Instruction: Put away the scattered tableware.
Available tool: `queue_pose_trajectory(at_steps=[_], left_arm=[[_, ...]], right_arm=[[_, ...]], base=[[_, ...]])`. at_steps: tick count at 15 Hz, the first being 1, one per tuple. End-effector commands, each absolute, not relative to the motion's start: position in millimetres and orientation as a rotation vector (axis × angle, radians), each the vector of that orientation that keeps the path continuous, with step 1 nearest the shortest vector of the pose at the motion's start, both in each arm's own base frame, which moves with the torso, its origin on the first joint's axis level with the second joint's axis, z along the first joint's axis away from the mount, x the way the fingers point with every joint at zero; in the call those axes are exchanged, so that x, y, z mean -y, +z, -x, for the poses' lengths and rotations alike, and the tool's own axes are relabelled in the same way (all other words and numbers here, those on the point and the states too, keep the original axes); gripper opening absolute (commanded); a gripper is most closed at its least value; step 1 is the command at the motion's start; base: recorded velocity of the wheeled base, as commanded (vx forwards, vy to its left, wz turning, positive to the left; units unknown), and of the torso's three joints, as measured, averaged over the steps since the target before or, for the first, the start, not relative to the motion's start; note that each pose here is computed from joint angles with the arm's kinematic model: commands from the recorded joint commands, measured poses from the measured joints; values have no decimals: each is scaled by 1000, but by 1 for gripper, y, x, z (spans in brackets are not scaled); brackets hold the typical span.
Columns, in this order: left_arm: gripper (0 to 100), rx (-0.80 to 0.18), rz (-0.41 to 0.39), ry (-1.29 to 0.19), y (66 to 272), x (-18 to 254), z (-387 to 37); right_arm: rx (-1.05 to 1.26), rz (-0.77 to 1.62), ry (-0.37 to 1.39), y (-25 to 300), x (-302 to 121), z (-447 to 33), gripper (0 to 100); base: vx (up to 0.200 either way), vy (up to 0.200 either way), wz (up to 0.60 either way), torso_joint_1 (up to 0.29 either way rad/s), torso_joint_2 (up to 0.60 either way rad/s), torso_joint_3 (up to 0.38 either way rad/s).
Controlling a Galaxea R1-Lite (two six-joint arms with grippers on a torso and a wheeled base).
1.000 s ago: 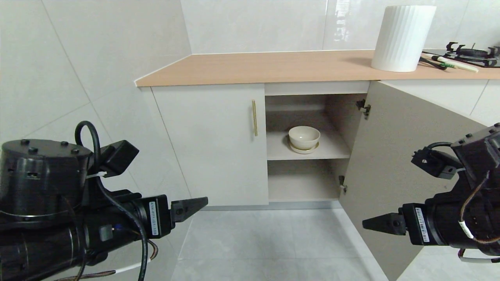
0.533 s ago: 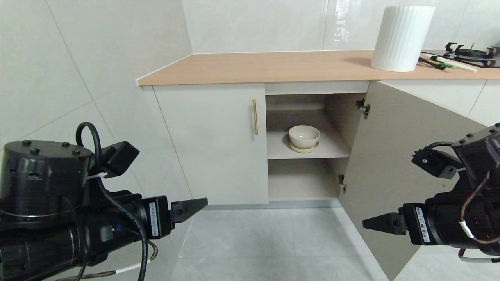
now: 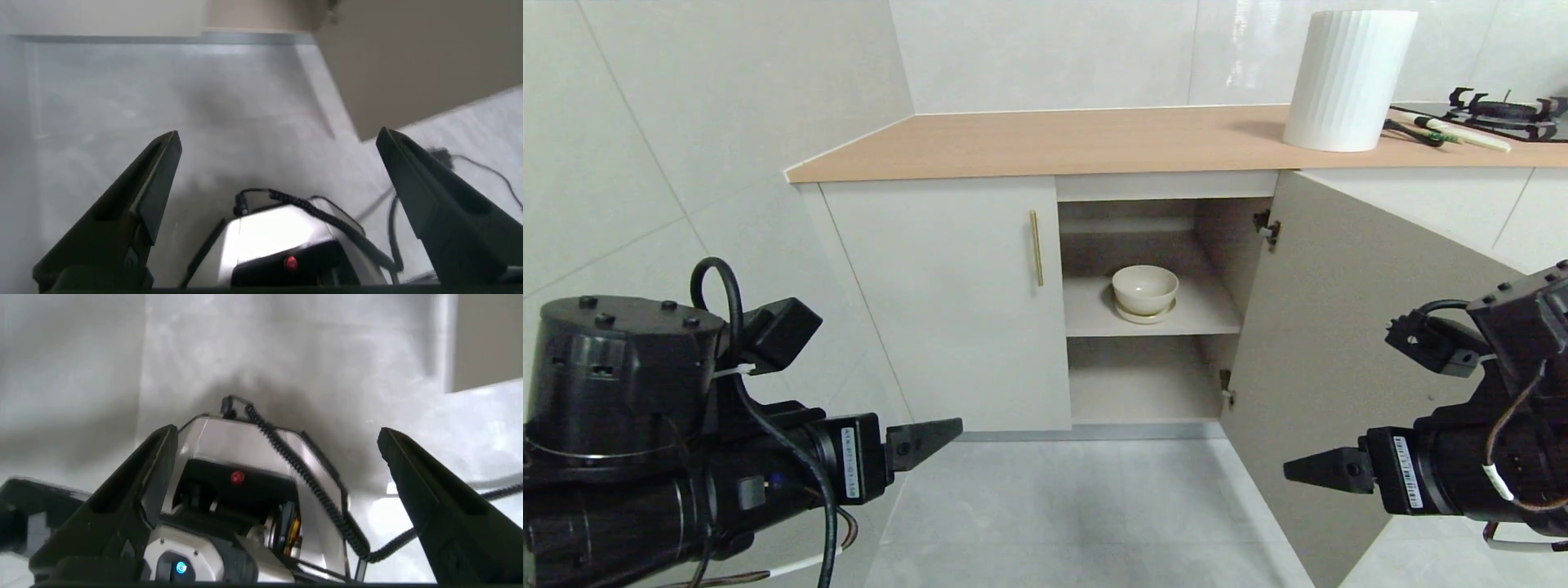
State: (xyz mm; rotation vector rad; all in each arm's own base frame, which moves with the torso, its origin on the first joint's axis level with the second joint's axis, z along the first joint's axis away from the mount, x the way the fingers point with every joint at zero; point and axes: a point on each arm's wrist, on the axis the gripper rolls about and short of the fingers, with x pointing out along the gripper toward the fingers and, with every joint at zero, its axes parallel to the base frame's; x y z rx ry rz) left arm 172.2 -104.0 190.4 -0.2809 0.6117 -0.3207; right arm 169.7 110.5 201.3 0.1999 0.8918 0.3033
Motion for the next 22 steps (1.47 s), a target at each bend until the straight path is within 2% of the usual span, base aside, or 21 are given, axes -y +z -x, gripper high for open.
queue_pose_trajectory(at_steps=[1, 9, 12, 16, 22], left_arm=[[100, -614, 281, -316, 190, 104, -173], [100, -618, 280, -316, 189, 103, -172], [100, -618, 280, -316, 188, 103, -171], [100, -621, 279, -316, 188, 103, -172], [100, -623, 278, -317, 187, 103, -172]], right_arm=[[-910, -193, 297, 197, -112, -173, 100], [-1010, -154, 251, 191, -111, -174, 100], [-1098, -101, 116, 194, -88, -181, 100], [-1073, -161, -187, 194, -32, -221, 100], [-870, -297, -313, 186, -8, -269, 100]], base=[[0, -200, 0, 2, -2, 2], [0, -200, 0, 2, 4, 2], [0, 0, 0, 0, 0, 0], [0, 0, 0, 0, 0, 0], [0, 0, 0, 0, 0, 0]])
